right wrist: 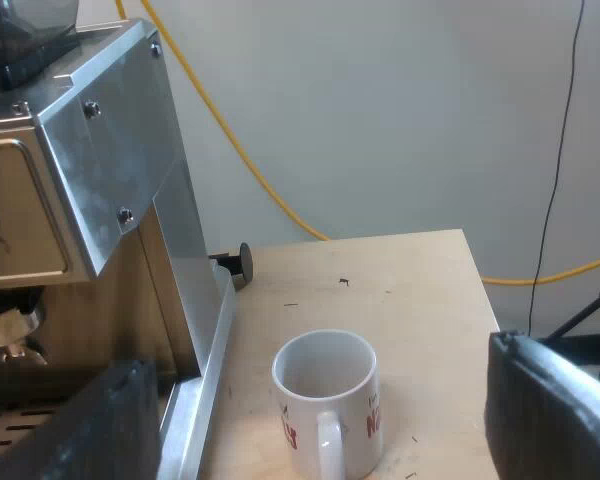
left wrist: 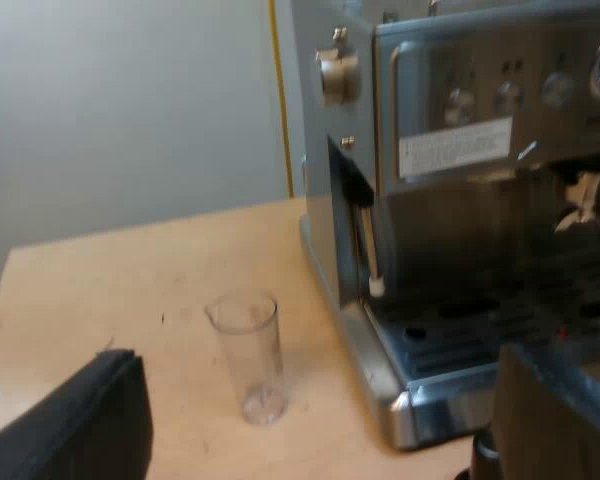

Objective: Pour the beans into the coffee machine

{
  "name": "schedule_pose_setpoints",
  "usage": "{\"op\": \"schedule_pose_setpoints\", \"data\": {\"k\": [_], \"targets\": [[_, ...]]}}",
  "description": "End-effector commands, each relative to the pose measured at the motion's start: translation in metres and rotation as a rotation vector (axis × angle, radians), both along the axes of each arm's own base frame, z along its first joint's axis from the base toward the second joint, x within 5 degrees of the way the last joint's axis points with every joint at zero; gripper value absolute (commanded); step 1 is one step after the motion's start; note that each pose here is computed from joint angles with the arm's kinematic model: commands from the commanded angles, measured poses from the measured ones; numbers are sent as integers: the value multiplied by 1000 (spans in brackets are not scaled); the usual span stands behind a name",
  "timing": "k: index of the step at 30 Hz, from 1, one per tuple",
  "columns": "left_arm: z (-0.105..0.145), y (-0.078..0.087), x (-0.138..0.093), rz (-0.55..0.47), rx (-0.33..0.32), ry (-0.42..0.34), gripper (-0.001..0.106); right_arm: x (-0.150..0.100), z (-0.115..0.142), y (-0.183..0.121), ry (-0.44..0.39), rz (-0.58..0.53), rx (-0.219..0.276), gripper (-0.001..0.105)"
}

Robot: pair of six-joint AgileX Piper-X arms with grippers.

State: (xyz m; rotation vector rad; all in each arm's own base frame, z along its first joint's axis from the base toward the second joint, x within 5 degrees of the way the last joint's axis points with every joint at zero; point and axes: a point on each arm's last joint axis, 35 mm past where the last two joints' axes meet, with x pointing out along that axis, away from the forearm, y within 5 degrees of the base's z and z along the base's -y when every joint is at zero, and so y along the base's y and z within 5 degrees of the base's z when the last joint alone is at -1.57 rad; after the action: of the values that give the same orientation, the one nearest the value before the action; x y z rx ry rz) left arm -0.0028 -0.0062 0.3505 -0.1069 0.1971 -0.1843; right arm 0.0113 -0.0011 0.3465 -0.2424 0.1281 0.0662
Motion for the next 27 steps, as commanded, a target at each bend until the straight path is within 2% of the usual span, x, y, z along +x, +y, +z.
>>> {"op": "schedule_pose_setpoints", "data": {"k": [1,8,17,20,25,27], "targets": [[-10,1,12,21,5,18,72,6,-6,2,22,23,-7,69],[-27,0,30,20,5,13,72,22,-37,6,124,90,-4,69],[-42,0,36,19,14,67,72,34,-67,9,218,125,-3,69],[-45,0,35,18,15,103,72,36,-74,9,240,130,-3,69],[-59,1,32,26,29,221,72,37,-85,9,298,131,-5,69],[-61,1,33,24,29,224,72,35,-89,9,333,130,-7,69]]}}
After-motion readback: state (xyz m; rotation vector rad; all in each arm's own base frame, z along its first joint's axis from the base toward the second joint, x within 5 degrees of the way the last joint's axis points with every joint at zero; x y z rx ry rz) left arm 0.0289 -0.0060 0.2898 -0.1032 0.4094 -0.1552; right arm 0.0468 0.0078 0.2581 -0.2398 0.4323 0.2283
